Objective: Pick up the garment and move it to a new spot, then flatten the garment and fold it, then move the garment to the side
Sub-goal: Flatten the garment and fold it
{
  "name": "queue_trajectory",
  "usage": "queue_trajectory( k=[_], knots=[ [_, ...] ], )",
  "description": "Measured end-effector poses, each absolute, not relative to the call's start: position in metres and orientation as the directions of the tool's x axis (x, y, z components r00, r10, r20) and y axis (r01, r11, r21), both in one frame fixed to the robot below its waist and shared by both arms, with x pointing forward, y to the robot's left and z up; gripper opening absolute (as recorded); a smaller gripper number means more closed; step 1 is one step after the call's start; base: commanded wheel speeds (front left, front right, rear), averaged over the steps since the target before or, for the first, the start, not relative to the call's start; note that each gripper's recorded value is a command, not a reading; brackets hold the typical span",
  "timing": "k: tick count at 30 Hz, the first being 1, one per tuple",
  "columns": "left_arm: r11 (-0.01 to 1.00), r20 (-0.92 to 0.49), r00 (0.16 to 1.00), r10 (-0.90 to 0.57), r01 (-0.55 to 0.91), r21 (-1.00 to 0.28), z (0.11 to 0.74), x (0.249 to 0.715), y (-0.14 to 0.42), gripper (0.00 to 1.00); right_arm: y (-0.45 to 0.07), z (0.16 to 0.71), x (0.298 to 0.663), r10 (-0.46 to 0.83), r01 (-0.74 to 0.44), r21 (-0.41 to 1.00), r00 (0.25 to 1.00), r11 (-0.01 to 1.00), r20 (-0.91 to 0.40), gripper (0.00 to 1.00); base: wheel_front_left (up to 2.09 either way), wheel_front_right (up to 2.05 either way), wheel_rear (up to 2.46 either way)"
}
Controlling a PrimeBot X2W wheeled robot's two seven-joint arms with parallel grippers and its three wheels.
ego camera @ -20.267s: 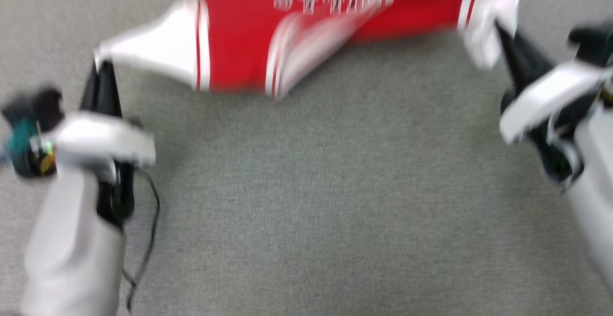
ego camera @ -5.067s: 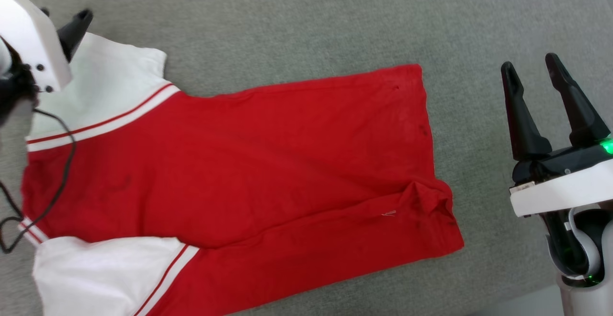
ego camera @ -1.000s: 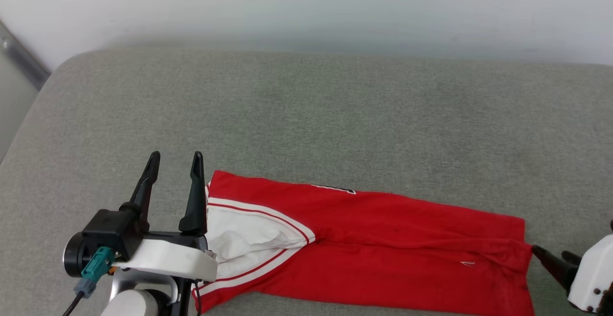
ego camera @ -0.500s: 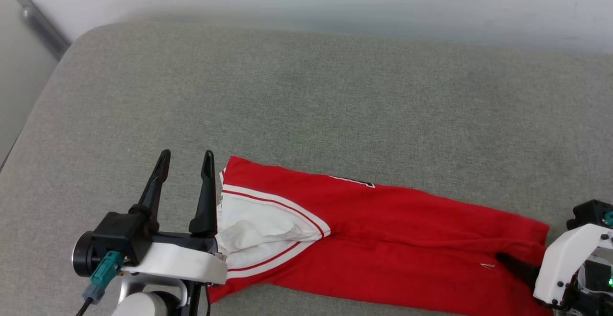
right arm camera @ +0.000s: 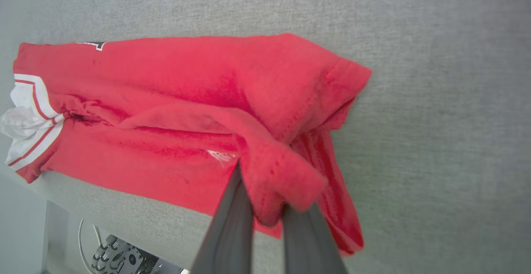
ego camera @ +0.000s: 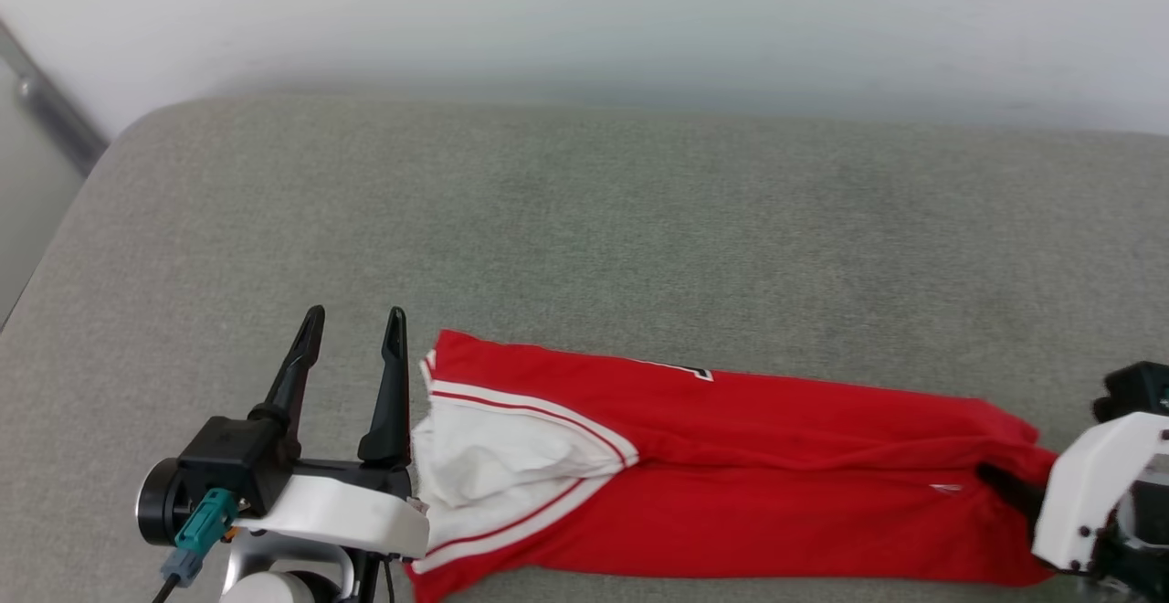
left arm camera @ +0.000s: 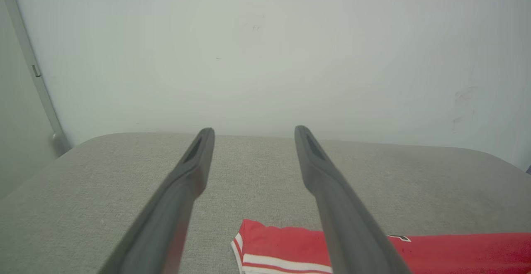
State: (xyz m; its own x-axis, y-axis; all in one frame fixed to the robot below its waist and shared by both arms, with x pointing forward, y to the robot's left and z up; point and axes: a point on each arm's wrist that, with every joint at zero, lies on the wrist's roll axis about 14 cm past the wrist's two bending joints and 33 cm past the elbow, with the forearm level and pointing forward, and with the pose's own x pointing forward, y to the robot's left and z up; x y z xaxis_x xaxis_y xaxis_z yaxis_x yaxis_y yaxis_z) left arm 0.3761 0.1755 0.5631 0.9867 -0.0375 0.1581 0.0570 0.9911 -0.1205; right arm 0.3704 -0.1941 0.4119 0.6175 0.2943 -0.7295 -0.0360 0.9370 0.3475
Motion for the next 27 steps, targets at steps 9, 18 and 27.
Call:
queue_trajectory(
  k=[9,18,27],
  knots=[
    [0.987,0.158,0.983,-0.09,0.109,-0.12,0.565,0.375,0.158,1.0,-0.274,0.434,0.359,0.101,0.158,0.292,0.7,0.943,-0.707,0.0,0.0,0.0,0.0],
    [0.983,0.164,0.979,-0.119,0.139,-0.121,0.568,0.375,0.148,1.0,-0.238,0.448,0.351,0.302,0.204,0.626,0.737,0.753,-0.605,0.0,0.0,0.0,0.0],
    [0.984,0.156,0.982,-0.111,0.13,-0.12,0.568,0.37,0.152,1.0,-0.168,0.461,0.359,0.585,0.107,0.841,0.672,0.53,-0.454,0.0,0.0,0.0,0.0]
  ],
)
